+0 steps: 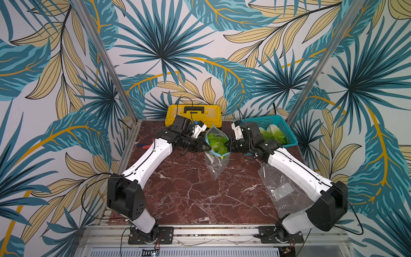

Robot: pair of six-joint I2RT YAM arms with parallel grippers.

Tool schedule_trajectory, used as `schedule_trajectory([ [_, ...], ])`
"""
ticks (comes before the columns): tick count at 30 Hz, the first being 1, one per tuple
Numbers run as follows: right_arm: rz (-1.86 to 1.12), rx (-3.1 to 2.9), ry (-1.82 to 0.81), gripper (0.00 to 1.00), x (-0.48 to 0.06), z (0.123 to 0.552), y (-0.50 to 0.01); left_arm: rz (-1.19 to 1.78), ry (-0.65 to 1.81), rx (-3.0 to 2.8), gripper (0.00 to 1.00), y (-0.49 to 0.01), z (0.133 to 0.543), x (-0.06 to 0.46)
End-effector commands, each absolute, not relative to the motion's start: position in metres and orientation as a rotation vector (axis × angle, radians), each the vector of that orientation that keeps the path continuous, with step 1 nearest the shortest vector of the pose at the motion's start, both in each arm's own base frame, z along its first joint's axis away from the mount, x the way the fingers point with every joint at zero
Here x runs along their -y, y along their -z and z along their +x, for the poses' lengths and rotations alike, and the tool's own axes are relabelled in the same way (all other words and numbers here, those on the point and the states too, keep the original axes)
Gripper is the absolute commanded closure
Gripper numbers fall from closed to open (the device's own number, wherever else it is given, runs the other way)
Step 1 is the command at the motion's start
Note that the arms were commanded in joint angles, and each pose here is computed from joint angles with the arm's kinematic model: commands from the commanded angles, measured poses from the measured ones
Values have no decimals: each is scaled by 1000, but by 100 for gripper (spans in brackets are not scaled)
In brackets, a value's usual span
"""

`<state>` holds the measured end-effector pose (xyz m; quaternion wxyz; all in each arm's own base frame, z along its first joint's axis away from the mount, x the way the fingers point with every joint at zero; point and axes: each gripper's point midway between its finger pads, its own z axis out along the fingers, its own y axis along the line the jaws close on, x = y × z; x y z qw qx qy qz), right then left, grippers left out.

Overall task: Put the chinese cabbages into a zipper bag and zip it
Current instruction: Adjust the zipper on the food storage bag.

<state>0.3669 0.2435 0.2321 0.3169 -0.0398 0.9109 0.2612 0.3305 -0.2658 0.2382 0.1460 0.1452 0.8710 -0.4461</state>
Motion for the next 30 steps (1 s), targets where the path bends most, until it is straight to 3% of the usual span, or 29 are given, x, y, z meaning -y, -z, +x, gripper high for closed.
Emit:
schedule_trajectory([
  [1, -164, -2490, -663, 96, -249, 353, -210, 408, 1292, -2558, 94, -223, 321, 259],
  [6, -160, -2427, -729, 100, -253, 347, -222, 304, 1292, -2496, 58, -253, 321, 231],
  [10, -155, -2431, -759, 100, -257, 345, -220, 281, 1228, -2515, 42, -246, 324, 224],
  [13, -151, -2433, -769, 100, -258, 346, -220, 249, 1145, -2565, 38, -232, 334, 218],
  [19, -174, -2430, -729, 100, -260, 343, -220, 306, 1157, -2536, 38, -249, 339, 239],
  [27, -199, -2432, -634, 100, -261, 341, -218, 294, 958, -2505, 35, -288, 344, 216],
  [30, -206, -2429, -602, 100, -263, 342, -219, 359, 817, -2558, 35, -275, 340, 224],
])
